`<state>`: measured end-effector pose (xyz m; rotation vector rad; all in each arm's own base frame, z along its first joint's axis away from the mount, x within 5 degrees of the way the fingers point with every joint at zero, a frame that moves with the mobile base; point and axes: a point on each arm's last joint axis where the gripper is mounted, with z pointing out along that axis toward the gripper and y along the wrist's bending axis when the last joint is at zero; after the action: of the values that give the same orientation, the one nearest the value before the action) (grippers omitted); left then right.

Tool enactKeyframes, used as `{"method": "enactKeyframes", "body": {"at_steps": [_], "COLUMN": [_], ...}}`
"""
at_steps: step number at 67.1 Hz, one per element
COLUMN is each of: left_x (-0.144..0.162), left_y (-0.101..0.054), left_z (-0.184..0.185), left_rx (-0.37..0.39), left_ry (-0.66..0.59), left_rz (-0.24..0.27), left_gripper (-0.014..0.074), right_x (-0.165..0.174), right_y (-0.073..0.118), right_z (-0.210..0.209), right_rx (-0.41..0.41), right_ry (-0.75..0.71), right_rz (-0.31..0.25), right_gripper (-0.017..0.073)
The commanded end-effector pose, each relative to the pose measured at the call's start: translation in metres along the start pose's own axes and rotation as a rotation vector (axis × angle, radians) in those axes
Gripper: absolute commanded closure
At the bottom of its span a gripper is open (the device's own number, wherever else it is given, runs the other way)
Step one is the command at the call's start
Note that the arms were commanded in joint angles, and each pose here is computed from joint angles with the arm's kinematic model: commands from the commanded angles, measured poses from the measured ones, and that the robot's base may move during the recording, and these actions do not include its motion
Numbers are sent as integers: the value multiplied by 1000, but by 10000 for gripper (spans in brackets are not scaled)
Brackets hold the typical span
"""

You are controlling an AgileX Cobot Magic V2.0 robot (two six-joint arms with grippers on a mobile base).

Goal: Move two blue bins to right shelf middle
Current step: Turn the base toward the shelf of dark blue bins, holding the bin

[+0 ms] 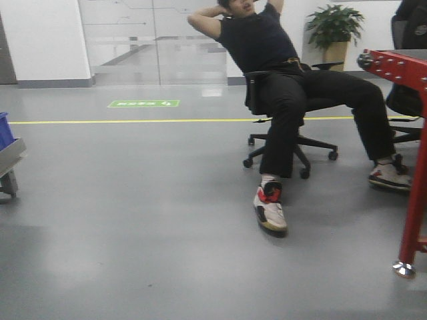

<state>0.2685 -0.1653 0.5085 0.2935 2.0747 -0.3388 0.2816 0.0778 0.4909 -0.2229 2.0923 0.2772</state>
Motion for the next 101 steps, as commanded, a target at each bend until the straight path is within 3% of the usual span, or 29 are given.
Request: {"method": "enactKeyframes", "body": {"at_steps": [1,101], "left_x": [-14,-14], "left_y": [-1,-1], "left_z": [-18,-18], "left_rx": [27,27], "left_ry": [-129,-129], "left_rz": [23,23], "left_gripper": [704,704], "right_x": [-12,-12], "right_y": [-2,-2], "right_z": [-10,-10], "right_rx": [17,17], "right_ry": [-118,-118], "right_rz": [-27,-27], "right_gripper": [712,712]}}
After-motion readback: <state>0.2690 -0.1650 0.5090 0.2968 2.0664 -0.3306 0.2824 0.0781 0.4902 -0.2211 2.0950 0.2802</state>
